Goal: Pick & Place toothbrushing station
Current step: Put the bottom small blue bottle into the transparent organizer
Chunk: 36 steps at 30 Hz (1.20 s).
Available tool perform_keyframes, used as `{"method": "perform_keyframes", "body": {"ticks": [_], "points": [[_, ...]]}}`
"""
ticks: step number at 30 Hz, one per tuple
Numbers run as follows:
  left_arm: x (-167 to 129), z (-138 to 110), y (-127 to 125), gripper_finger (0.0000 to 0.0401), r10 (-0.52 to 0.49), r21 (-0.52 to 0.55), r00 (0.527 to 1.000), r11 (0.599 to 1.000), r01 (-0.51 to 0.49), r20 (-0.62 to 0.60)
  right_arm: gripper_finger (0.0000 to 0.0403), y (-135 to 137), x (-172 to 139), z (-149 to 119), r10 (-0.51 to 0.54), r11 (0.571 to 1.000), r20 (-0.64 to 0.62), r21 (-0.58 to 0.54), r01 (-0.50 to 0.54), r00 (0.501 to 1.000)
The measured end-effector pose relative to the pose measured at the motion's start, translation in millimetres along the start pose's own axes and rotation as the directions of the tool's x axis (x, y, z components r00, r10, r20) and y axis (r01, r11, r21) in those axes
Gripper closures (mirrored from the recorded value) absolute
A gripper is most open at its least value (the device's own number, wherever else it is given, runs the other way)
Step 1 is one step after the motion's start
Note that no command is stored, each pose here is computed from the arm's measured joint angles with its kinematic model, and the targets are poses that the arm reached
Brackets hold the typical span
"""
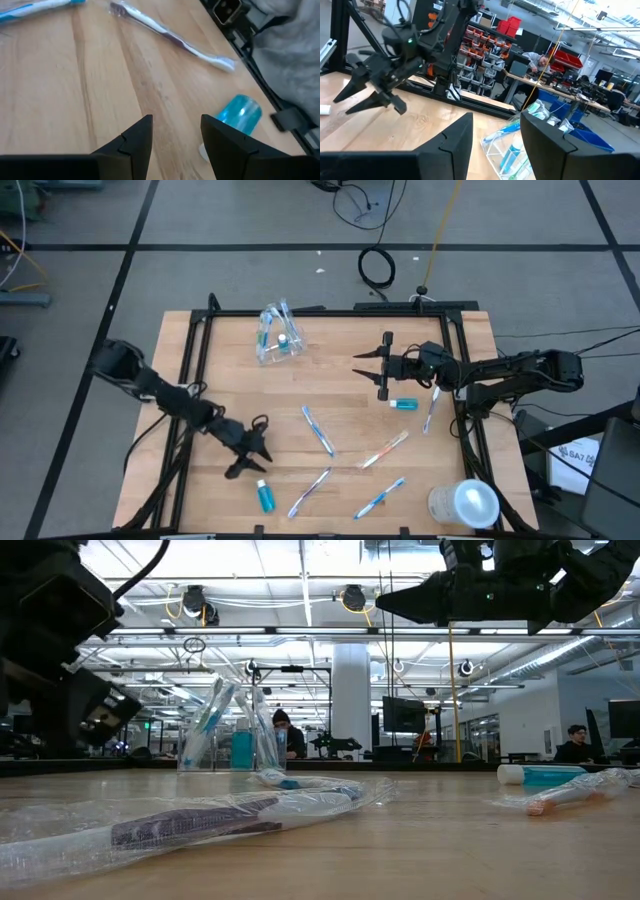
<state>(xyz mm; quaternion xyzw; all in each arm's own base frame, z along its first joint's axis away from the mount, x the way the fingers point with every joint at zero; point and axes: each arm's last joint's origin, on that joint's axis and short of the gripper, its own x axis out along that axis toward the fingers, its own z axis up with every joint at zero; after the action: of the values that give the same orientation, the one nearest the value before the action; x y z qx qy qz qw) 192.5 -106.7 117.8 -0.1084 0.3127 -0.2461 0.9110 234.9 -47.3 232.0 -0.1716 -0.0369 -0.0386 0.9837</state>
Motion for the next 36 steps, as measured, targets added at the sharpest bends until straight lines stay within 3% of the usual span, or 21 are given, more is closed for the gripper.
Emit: {"method": "perform_keyframes", "body": {"ticks": [6, 14, 24, 36], "points": [[10, -10, -10, 0.0211, -0.04, 0.029, 0.999, 0.999, 0.041, -0.024, 0.0248, 0, 0, 0, 0.0, 1.0, 0.0, 0.005, 0.0, 1.0], [15, -25, -25, 0.019, -0.091, 0.208, 0.991, 0.972, 0.11, -0.1, 0.0248, 0, 0, 1, 0.0, 0.999, 0.005, 0.033, 0.0, 1.0], [26, -29, -22, 0.0189, -0.086, 0.299, 0.985, 0.946, 0.128, -0.15, 0.0248, 0, 0, 0, 0.0, 0.998, 0.004, 0.067, 0.0, 1.0], [29, -29, -23, 0.019, -0.1, 0.517, 0.976, 0.835, 0.189, -0.195, 0.0248, 0, 0, 0, 0.001, 0.998, 0.0, 0.068, -0.001, 1.0]]}}
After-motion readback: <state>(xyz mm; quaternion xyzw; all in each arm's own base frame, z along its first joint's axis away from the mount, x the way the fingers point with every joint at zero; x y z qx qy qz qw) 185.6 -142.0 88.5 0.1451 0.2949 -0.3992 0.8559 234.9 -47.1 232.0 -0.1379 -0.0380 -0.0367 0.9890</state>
